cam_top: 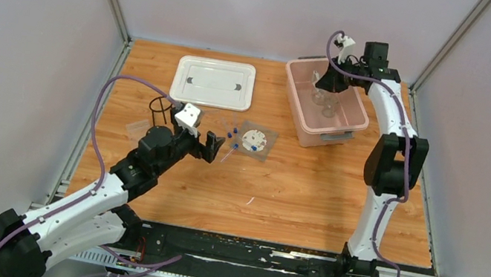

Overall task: Organize the chemistry lab equipment
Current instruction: Place the chemistry item in the storage box.

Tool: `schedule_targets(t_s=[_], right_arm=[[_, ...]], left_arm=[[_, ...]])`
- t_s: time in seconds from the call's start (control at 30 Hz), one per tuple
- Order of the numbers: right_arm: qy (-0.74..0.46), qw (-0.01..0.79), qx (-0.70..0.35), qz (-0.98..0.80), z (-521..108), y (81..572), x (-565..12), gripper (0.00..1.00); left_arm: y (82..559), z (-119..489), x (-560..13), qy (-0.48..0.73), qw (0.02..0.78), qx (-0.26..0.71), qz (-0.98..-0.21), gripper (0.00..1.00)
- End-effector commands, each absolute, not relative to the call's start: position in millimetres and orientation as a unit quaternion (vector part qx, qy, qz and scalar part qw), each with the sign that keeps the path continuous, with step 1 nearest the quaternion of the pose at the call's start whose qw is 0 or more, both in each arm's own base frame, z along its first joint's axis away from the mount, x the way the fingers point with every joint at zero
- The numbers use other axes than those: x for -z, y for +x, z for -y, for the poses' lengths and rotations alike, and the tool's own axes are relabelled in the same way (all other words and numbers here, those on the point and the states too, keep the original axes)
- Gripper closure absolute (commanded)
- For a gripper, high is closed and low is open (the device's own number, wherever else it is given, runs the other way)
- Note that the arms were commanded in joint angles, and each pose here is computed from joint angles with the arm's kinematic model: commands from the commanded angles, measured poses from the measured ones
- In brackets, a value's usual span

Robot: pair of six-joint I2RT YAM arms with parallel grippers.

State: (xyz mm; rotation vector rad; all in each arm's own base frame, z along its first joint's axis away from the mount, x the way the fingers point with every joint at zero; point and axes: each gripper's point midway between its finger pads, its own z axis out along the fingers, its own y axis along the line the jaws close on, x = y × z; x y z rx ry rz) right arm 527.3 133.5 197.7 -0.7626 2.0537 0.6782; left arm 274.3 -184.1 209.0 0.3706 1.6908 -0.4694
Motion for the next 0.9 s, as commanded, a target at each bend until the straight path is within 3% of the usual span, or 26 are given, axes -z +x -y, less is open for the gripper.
schedule_targets(t_s=[0.0, 0.87], right_arm=[[-0.285, 0.431, -0.259, -0.816, -137, 554, -201, 0.97], [-0.259, 0.428, -0.182, -0.847, -134, 604, -141, 0.89]], left_arm=[[276, 177, -208, 0.160, 0.630, 0.186, -0.737, 0.00], [280, 174, -209, 0.151, 0.627, 0.181, -0.743, 0.00]])
